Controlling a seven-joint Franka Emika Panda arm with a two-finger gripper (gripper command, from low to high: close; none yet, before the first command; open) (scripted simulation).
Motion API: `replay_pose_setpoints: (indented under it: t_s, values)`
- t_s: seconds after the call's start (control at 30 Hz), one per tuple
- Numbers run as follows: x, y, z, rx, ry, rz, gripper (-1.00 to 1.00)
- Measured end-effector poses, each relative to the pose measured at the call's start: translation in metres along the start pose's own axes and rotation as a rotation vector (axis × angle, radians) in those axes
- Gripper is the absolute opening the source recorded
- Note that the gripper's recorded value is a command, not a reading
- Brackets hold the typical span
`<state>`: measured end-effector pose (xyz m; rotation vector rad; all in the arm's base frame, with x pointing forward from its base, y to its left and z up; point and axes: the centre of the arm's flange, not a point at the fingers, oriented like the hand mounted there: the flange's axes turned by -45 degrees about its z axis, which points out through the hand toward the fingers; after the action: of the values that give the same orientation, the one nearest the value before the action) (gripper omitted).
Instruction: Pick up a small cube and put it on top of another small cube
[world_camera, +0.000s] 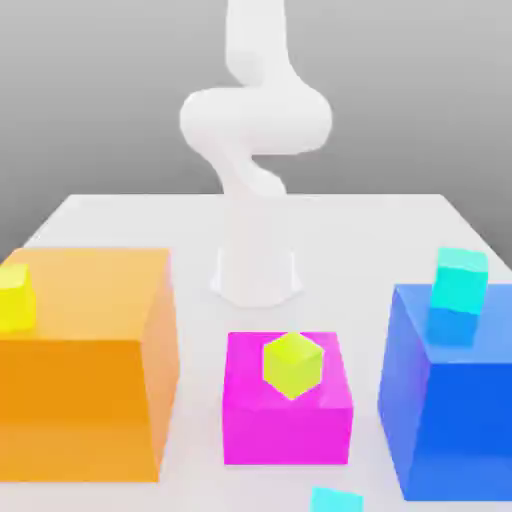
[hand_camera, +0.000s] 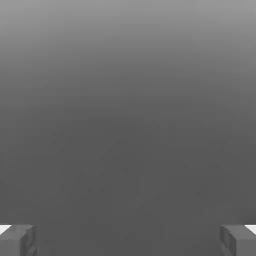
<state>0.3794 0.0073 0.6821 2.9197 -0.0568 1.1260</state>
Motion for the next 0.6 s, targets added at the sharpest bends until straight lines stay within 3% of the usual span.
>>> replay_pose_setpoints:
  t_s: [0.3, 0.6]
  values:
    - [-0.012, -0.025, 0.16, -0.069, -0.226, 0.047, 0.0]
    - [-0.073, -0.046, 0.307, -0.097, -0.443, 0.097, 0.0]
